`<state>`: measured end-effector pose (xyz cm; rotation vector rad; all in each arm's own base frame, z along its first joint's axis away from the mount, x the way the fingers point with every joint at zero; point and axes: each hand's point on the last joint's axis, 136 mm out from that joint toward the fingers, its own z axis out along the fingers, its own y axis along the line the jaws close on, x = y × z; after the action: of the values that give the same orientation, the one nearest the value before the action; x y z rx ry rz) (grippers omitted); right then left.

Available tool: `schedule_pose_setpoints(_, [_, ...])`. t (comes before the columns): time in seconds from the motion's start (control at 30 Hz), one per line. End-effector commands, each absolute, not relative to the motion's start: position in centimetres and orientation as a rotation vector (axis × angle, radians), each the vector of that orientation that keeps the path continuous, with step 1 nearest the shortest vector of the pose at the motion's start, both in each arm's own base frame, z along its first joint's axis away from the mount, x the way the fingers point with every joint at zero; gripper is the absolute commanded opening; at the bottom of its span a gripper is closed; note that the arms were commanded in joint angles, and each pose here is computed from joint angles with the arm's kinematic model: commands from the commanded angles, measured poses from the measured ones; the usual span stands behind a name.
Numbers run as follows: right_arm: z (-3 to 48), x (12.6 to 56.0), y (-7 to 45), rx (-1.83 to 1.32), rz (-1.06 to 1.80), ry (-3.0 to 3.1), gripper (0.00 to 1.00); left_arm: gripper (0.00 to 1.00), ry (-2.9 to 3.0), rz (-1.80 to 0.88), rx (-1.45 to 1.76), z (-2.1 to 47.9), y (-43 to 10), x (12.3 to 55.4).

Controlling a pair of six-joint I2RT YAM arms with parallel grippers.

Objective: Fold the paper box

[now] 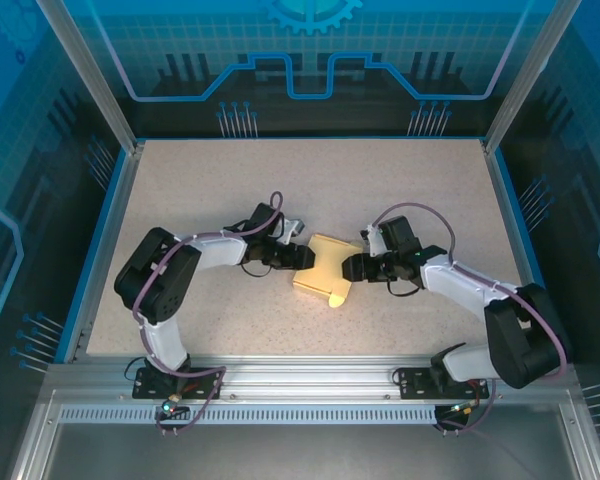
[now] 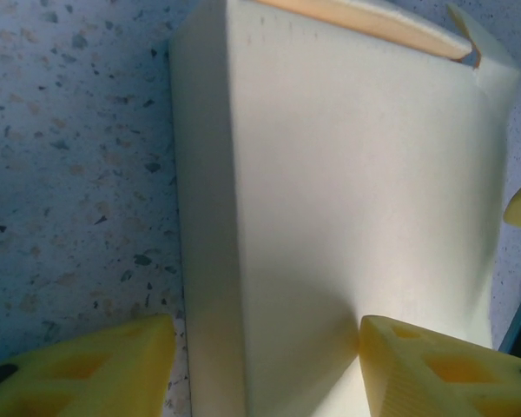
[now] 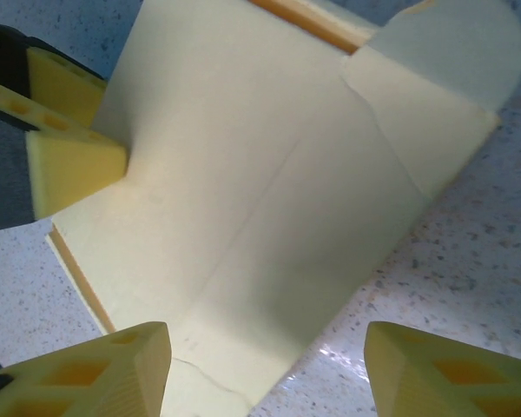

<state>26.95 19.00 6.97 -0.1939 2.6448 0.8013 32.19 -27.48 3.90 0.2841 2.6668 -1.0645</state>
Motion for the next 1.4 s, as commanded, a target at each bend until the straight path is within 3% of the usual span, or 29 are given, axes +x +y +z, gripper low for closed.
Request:
schedule_pose_setpoints(0.0, [7.2, 27.5, 19.7, -0.176, 0.891, 2.615, 0.60, 0.55, 2.702, -1.004, 0.283, 2.9, -27.3, 32.2])
schedule_pose_setpoints(0.33, [5.4, 27.5, 19.6, -0.144, 0.894, 2.648, 0.55, 0.55, 2.685, -0.996, 0.271, 3.4, -27.3, 32.2])
schedule_pose_setpoints(1.0, [4.8, 27.1, 19.1, -0.099, 0.960, 2.634, 0.56, 0.55, 2.650, -0.978, 0.259, 4.4, -27.1, 32.5])
schedule_pose_setpoints(1.2, [5.0, 27.4, 19.7, -0.088, 1.018, 2.607, 0.48, 0.56, 2.649, -0.981, 0.257, 4.4, -27.1, 32.6])
schedule_pose_setpoints(1.37, [4.9, 27.7, 19.6, -0.073, 1.002, 2.601, 0.35, 0.58, 2.637, -0.977, 0.259, 4.9, -27.1, 32.7])
